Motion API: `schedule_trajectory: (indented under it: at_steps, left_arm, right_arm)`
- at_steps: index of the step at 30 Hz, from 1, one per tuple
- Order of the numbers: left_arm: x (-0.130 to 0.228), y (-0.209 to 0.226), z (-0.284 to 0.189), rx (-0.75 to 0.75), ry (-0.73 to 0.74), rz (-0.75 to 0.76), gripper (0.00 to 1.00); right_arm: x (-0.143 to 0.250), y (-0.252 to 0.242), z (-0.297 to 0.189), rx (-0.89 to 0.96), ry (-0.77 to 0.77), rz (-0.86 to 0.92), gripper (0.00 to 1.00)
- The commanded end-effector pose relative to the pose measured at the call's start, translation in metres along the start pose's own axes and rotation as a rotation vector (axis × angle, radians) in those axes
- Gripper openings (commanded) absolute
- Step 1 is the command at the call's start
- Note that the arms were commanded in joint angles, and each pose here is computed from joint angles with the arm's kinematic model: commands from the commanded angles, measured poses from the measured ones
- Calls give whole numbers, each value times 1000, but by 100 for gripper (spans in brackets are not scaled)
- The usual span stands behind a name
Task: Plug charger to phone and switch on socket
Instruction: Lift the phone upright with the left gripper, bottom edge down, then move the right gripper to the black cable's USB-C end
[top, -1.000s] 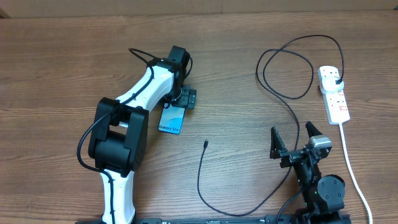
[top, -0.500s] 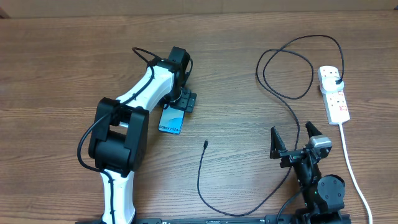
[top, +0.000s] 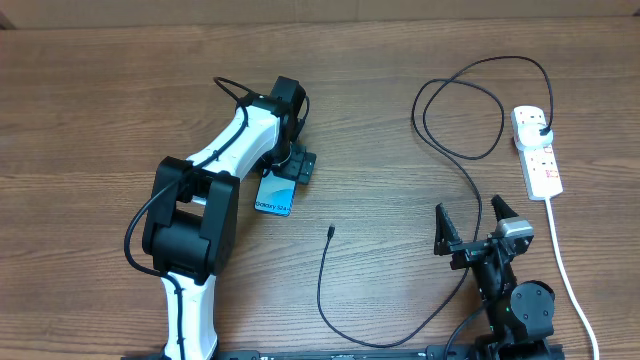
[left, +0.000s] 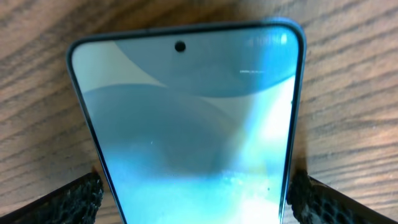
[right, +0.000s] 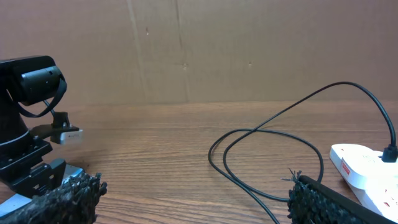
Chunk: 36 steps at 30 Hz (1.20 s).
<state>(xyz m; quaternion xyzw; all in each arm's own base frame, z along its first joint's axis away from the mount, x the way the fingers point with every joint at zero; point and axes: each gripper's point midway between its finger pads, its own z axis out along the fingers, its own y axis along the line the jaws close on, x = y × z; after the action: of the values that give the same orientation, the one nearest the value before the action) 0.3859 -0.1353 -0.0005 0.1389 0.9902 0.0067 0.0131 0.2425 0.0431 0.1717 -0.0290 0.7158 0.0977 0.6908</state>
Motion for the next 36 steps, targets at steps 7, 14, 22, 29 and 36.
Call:
schedule_trajectory:
  at_steps: [7,14,22,29,36]
  left_arm:
    - [5,-2,14,18,28,40,100]
    - [-1,-2,14,19,4,18,100]
    - [-5,-1,14,12,-12,-1,100]
    - [-2,-1,14,11,2,11,100]
    - [0,-1,14,12,8,11,100]
  right_arm:
    - [2,1,0,-8,-3,-1,100]
    - [2,2,0,-8,-3,-1,100]
    - [2,2,0,-8,-3,-1,100]
    - [2,2,0,-8,-3,-1,100]
    - [2,2,0,-8,-3,-1,100]
